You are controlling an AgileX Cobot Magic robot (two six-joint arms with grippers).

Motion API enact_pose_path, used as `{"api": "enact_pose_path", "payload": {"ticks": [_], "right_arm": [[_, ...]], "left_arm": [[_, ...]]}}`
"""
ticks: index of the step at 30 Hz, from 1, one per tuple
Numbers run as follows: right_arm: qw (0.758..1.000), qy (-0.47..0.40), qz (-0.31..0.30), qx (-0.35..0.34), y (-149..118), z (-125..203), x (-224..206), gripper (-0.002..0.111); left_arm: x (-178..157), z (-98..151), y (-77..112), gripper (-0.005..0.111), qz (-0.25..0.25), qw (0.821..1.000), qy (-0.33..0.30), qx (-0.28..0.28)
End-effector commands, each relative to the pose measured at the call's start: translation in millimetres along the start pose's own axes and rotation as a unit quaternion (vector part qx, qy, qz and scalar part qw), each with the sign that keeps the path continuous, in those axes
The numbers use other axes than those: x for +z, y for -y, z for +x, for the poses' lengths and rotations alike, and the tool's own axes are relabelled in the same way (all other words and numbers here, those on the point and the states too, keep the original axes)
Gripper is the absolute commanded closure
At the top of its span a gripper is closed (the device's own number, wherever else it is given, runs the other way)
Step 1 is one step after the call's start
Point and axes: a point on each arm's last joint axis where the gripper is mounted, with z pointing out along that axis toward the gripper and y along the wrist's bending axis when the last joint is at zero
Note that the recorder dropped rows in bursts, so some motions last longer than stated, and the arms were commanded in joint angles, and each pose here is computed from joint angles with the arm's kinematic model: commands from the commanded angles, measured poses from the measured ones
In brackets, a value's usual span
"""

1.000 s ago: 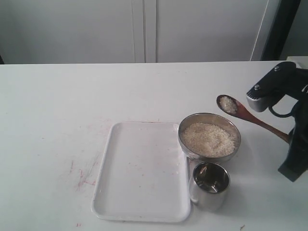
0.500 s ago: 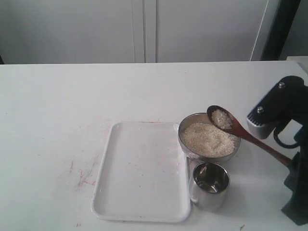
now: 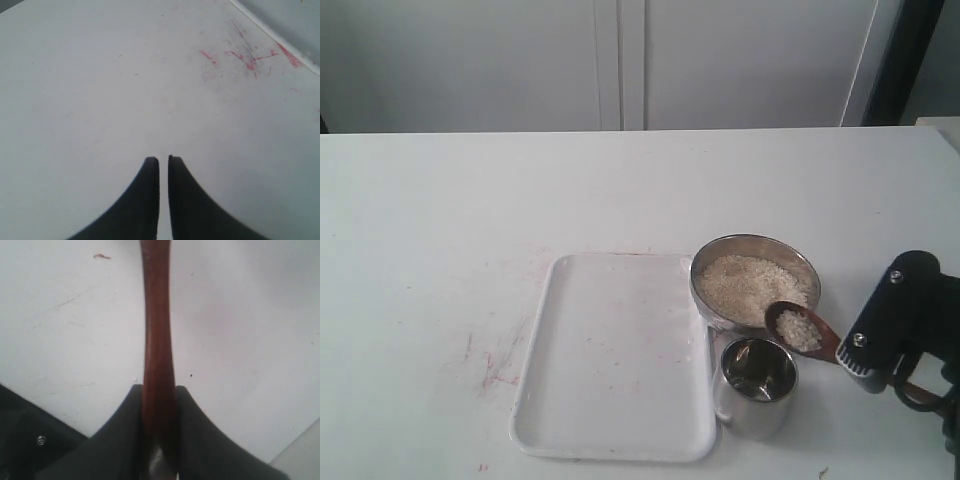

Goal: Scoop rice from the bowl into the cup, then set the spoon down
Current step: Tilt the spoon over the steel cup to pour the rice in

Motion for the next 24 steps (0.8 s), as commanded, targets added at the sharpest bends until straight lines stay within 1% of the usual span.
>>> {"api": "enact_pose_path", "payload": {"ticks": [1, 4, 7, 12, 16, 18, 24], "right_arm": [[0.999, -0.016, 0.021, -0.038, 3, -2, 5, 0.108], [0.997, -0.037, 0.024, -0.069, 3, -7, 11, 0.108], [0.994, -0.055, 0.026, -0.086, 4, -11, 17, 0.108], [0.99, -0.058, 0.031, -0.121, 0, -14, 18, 0.108], [0.983, -0.056, 0.073, -0.158, 2, -16, 16, 0.108], [0.98, -0.055, 0.097, -0.166, 4, -18, 14, 0.108], [0.975, -0.053, 0.117, -0.181, 5, -19, 13, 0.108]], "left_arm": [[1, 7, 2.3, 0.092, 0.011, 1.0, -0.027, -0.004], [1, 7, 2.3, 0.092, 0.011, 1.0, -0.027, -0.004], [1, 7, 2.3, 0.092, 0.011, 1.0, -0.027, -0.004], [1, 7, 2.3, 0.092, 0.011, 1.0, -0.027, -0.004], [1, 7, 2.3, 0.092, 0.011, 1.0, -0.027, -0.004], [1, 7, 2.3, 0.092, 0.011, 1.0, -0.027, -0.004], [1, 7, 2.3, 0.092, 0.011, 1.0, -0.027, -0.004]]}}
